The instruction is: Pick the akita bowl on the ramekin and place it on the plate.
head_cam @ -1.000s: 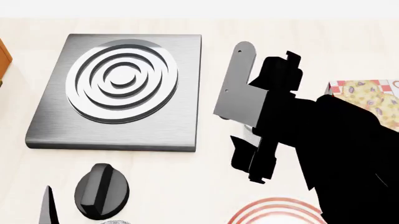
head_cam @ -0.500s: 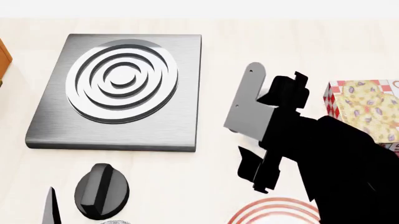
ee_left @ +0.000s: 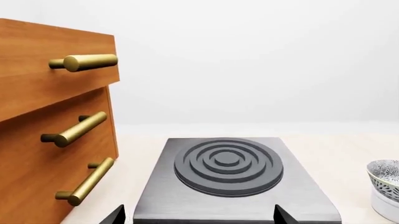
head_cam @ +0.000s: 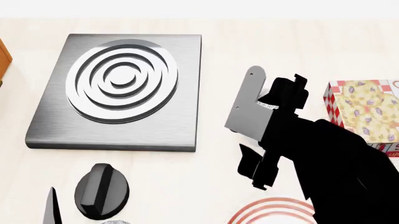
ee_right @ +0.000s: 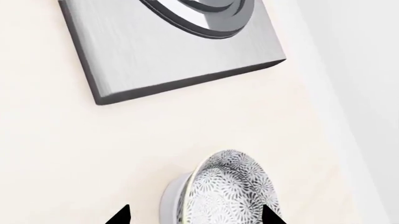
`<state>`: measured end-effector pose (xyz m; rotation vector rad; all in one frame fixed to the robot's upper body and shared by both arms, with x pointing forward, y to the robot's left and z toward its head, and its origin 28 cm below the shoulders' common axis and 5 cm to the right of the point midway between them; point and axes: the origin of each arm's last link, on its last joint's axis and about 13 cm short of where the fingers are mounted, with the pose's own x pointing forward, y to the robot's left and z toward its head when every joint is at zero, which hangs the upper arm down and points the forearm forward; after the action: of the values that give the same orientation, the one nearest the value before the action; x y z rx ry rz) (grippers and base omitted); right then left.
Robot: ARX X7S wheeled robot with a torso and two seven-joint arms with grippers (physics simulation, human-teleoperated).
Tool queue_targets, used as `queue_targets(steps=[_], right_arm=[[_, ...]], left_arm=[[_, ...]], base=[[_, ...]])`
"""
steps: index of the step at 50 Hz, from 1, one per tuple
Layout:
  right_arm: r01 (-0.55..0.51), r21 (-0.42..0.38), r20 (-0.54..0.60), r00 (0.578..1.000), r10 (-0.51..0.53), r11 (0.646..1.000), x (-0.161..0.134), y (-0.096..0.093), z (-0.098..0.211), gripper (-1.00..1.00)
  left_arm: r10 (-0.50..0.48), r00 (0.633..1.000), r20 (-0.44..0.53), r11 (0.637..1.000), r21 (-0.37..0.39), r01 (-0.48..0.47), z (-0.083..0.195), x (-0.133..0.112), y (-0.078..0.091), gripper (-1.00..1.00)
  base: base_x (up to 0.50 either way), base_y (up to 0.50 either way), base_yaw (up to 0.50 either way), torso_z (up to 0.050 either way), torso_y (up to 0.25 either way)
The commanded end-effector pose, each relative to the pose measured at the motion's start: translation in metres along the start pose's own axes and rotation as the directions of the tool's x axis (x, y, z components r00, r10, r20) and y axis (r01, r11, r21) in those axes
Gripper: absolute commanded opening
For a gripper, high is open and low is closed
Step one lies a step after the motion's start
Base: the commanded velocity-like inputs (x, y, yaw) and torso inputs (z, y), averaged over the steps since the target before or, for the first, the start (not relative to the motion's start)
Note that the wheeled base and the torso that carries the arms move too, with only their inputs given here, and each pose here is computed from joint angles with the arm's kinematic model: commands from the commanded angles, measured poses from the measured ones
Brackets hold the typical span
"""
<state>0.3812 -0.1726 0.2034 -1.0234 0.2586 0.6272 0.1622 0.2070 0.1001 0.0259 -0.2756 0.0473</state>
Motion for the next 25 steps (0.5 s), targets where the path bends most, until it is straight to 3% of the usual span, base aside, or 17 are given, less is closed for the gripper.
queue_targets(steps=[1,25], right_arm=[[0.014,-0.001,-0.004,1.0,-0.014,1.0,0.006,0.001,-0.004,1.0],[0.04,0.013,-0.039,0.998,-0.04,0.999,0.021,0.003,-0.015,1.0]], left_arm=[[-0.002,1.0,-0.002,1.0,-0.001,0.002,-0.001,0.0,0.0,1.0],[-0.004,1.0,-0.005,1.0,-0.003,0.004,-0.001,0.0,0.0,1.0]], base=[[0.0,0.0,0.0,0.0,0.0],[0.0,0.0,0.0,0.0,0.0]])
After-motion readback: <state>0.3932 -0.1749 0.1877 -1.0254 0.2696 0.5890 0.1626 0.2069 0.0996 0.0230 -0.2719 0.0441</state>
